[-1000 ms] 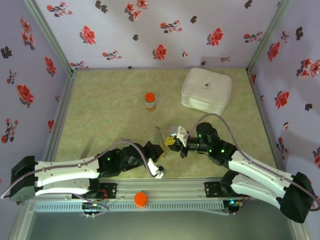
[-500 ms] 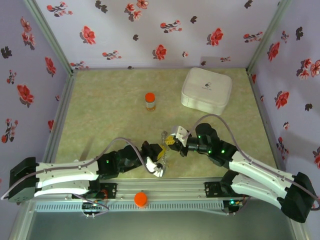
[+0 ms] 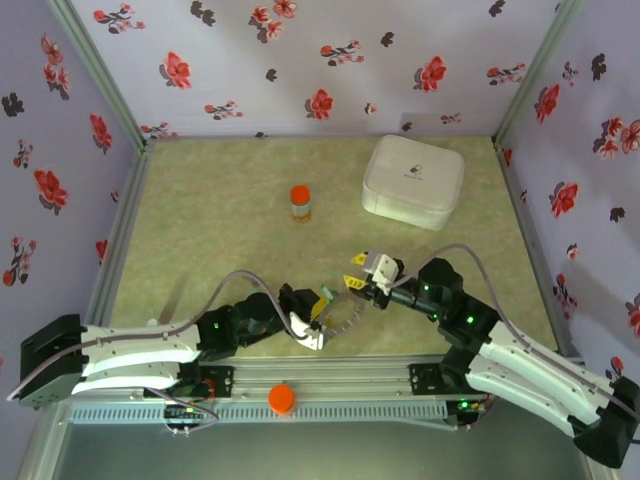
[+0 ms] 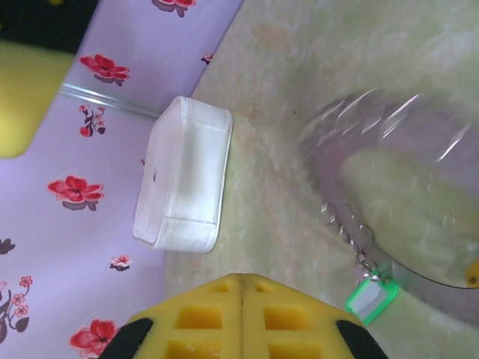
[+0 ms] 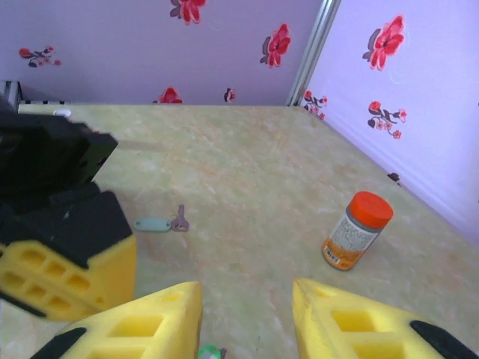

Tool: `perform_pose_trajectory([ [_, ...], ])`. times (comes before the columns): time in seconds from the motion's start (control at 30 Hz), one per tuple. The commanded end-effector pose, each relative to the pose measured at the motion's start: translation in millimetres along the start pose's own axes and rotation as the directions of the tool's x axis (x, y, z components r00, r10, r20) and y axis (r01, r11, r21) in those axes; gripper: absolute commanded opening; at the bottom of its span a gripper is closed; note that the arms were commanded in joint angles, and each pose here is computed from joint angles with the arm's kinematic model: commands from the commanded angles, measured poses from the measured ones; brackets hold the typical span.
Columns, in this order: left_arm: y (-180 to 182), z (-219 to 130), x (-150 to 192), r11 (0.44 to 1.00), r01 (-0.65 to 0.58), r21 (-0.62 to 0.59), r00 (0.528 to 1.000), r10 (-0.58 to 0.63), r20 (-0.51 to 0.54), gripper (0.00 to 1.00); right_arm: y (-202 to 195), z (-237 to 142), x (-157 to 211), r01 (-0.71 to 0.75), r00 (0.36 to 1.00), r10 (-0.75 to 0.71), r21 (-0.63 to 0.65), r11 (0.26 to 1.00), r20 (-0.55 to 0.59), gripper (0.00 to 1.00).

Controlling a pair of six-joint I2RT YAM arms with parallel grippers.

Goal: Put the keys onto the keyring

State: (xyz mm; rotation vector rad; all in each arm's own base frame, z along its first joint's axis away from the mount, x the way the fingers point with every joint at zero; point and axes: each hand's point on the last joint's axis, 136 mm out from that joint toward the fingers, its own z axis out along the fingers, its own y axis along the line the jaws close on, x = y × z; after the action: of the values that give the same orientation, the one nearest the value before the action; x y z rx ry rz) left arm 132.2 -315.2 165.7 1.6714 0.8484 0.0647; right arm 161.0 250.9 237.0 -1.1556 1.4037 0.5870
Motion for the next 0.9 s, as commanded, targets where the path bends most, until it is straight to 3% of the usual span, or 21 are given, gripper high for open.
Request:
perform_pose_trajectory([
  [0.0, 6, -3, -4, 0.997, 0.071, -0.033, 0.997, -0.07, 0.037, 0.0, 19, 5, 30, 0.065, 0.993, -0.071, -0.066, 0.996, -0.099, 0.36],
  [0.13, 6, -4, 2, 0.992, 0.123, -0.041, 0.992, -0.122, 0.025, 0.0, 1, 9, 30, -0.016, 0.993, 0.023, 0.059, 0.998, -0.116, 0.33],
  [0.2, 14, -5, 5, 0.977, 0.196, -0.08, 0.981, -0.195, 0.018, 0.0, -30, 5, 30, -0.204, 0.966, 0.235, 0.248, 0.947, -0.103, 0.38],
  [0.27, 28, -7, 8, 0.95, 0.279, -0.142, 0.96, -0.279, 0.021, 0.01, -41, -2, 38, -0.318, 0.911, 0.385, 0.341, 0.885, -0.15, 0.31],
  [0.33, 41, -9, 11, 0.905, 0.377, -0.198, 0.925, -0.377, 0.04, 0.08, -47, -15, 50, -0.433, 0.803, 0.562, 0.453, 0.779, -0.199, 0.26],
  [0.4, 49, -9, 13, 0.858, 0.461, -0.228, 0.886, -0.461, 0.059, 0.12, -46, -31, 65, -0.508, 0.658, 0.717, 0.568, 0.647, -0.229, 0.26],
  [0.47, 56, -9, 16, 0.804, 0.541, -0.249, 0.838, -0.539, 0.08, 0.14, -27, -41, 81, -0.55, 0.509, 0.809, 0.611, 0.569, -0.295, 0.27],
  [0.53, 62, -7, 22, 0.73, 0.624, -0.278, 0.775, -0.623, 0.105, 0.16, 0, -48, 93, -0.587, 0.37, 0.859, 0.628, 0.511, -0.354, 0.28],
  [0.6, 69, -6, 30, 0.628, 0.712, -0.313, 0.689, -0.711, 0.139, 0.17, 25, -53, 100, -0.61, 0.287, 0.879, 0.634, 0.475, -0.382, 0.3],
  [0.73, 69, 0, 44, 0.433, 0.842, -0.322, 0.499, -0.852, 0.161, 0.18, 68, -61, 107, -0.644, 0.18, 0.896, 0.64, 0.419, -0.406, 0.32],
  [0.87, 62, 3, 53, 0.236, 0.918, -0.32, 0.292, -0.946, 0.142, 0.18, 118, -58, 117, -0.656, 0.096, 0.879, 0.635, 0.409, -0.467, 0.36],
])
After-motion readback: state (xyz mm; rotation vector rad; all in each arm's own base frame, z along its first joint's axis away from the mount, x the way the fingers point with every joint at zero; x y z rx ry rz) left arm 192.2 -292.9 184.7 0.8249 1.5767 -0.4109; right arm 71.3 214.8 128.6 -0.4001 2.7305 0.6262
